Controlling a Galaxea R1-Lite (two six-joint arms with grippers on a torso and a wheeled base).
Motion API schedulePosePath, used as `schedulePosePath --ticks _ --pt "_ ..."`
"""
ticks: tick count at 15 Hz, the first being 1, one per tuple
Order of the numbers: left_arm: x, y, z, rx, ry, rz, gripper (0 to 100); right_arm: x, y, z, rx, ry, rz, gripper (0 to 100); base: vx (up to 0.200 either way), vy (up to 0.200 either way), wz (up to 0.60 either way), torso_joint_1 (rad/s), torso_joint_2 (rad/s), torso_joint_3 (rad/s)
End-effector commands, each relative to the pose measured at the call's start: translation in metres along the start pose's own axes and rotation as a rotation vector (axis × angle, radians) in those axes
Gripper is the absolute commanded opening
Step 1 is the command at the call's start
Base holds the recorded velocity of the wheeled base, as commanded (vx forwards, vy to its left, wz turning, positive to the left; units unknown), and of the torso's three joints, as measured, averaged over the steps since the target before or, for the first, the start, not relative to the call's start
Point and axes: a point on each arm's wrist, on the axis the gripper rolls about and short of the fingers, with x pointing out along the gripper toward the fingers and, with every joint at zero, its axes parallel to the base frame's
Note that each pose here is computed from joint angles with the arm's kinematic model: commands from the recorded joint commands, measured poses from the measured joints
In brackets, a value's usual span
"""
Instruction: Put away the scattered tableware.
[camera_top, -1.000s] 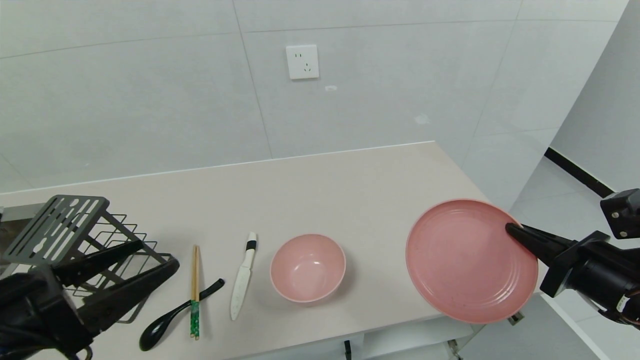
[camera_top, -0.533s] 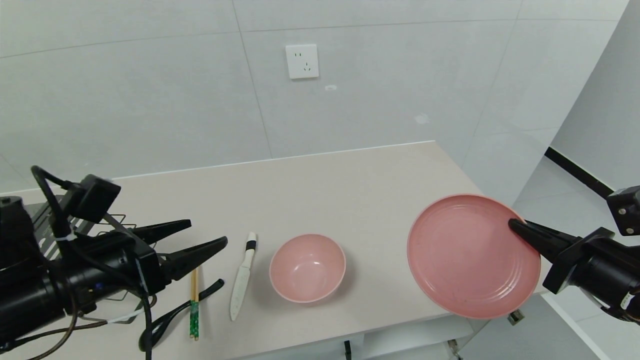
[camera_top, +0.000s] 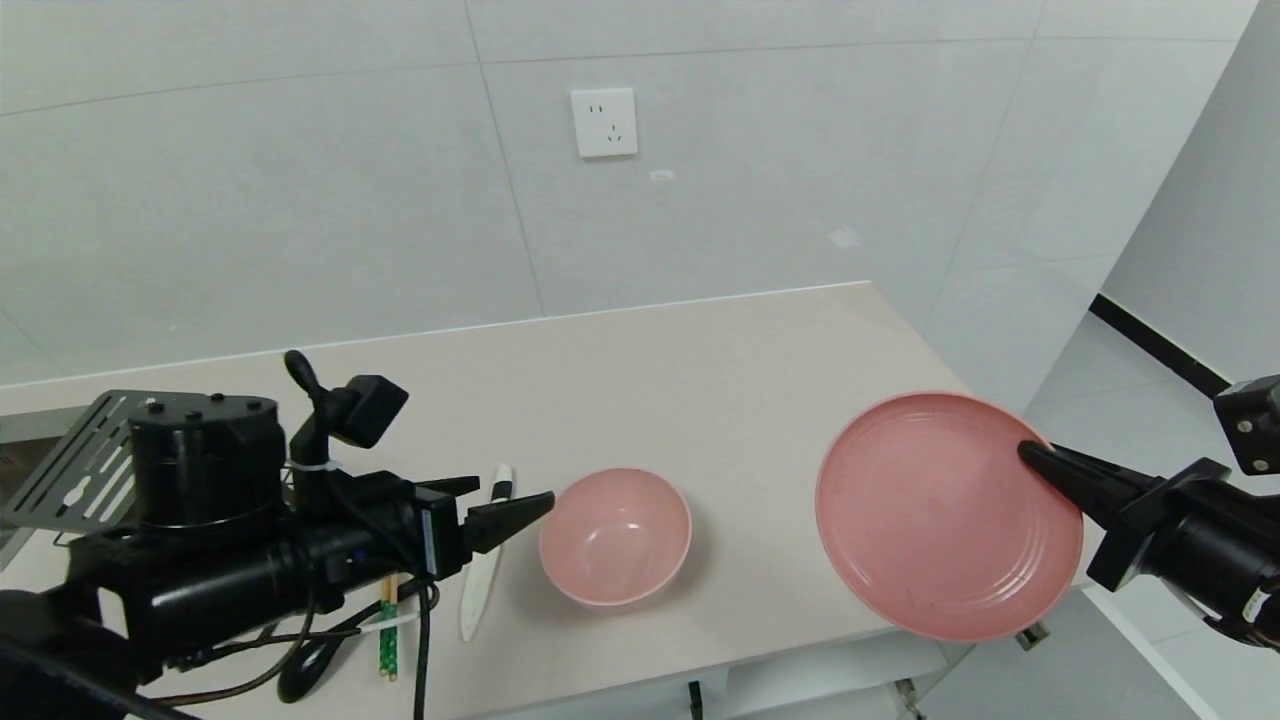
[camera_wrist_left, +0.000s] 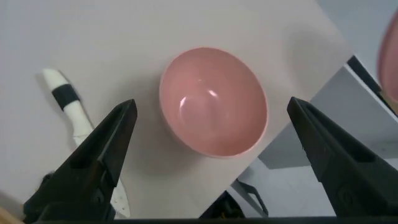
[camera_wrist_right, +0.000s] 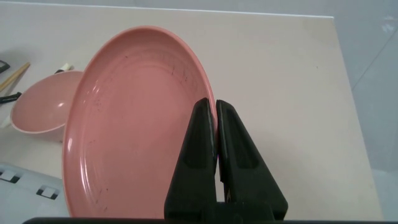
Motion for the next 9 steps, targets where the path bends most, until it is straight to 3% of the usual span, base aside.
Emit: schedulePosePath --ticks 1,4,9 --pt "0.018 -0.003 -0.01 -0.025 0.056 0.026 100 0.0 0.0 -0.001 -0.001 0.002 0.006 0 0.0 0.0 0.0 0.0 0.0 0.0" --pt "0.039 -0.002 -0.014 -0.016 0.069 0.126 100 0.001 0.0 -0.001 -0.005 0.004 0.009 0 0.0 0.0 0.0 0.0 0.0 0.0" --pt "0.068 -0.001 -0.044 -0.016 0.192 0.17 100 0.0 -0.006 -0.002 -0.006 0.01 -0.014 0 0.0 0.0 0.0 0.0 0.0 0.0"
